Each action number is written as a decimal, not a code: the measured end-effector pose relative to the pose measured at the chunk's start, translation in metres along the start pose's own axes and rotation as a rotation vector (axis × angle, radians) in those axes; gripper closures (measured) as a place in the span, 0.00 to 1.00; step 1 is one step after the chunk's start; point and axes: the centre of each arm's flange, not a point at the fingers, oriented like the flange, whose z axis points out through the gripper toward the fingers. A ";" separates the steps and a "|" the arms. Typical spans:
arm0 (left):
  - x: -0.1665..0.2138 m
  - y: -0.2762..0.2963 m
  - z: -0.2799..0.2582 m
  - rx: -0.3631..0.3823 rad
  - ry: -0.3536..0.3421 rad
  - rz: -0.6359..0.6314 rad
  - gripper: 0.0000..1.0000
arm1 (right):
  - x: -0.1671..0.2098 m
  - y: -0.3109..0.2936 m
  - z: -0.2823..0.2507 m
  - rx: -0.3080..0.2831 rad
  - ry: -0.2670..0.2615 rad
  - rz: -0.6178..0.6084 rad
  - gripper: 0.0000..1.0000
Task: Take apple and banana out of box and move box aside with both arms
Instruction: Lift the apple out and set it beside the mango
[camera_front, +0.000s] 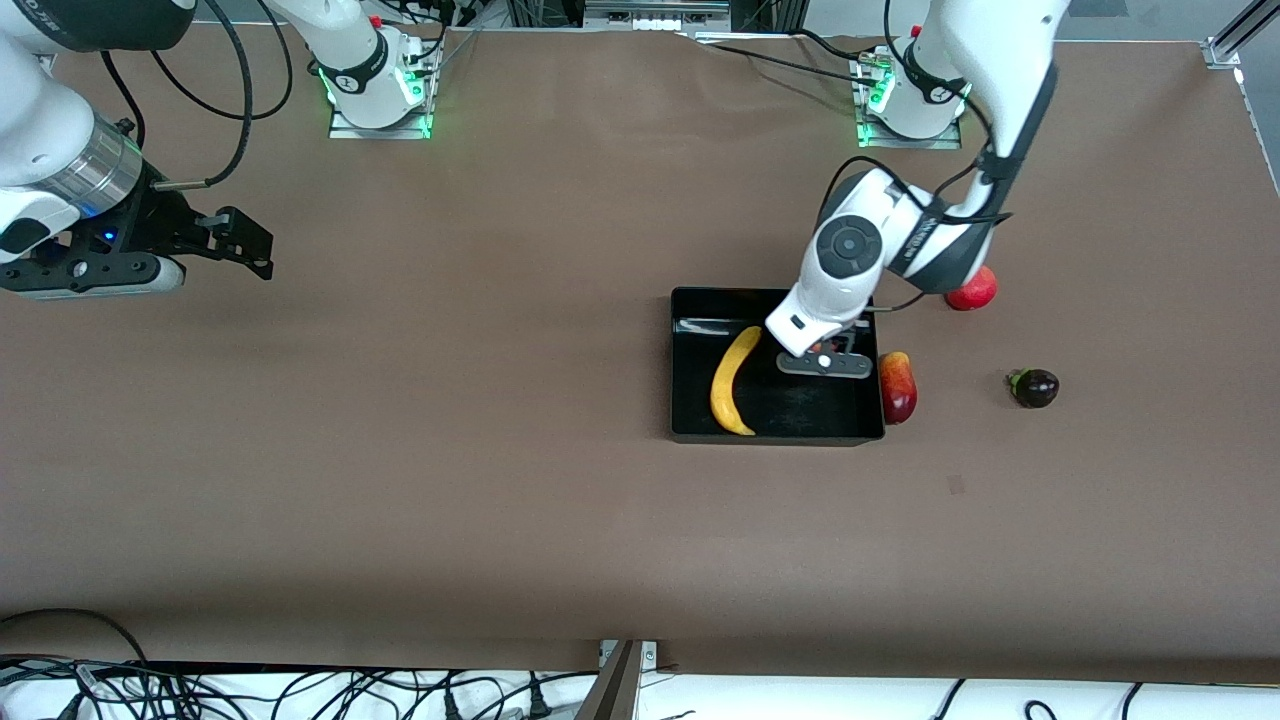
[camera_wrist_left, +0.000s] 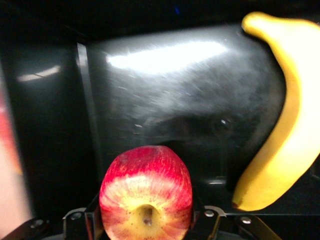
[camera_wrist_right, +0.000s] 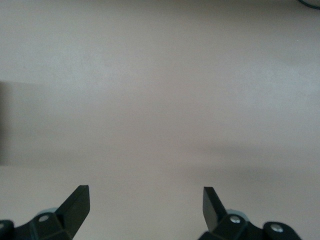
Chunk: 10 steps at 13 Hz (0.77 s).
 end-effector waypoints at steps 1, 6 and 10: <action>0.009 -0.013 -0.020 0.013 -0.013 -0.020 0.34 | 0.000 0.000 0.000 0.000 0.000 0.000 0.00; 0.038 -0.137 -0.043 0.009 -0.070 0.041 0.34 | 0.001 0.000 0.001 0.000 -0.002 0.001 0.00; 0.016 -0.204 0.034 -0.028 -0.202 0.118 0.34 | 0.001 0.000 0.002 -0.001 -0.002 0.001 0.00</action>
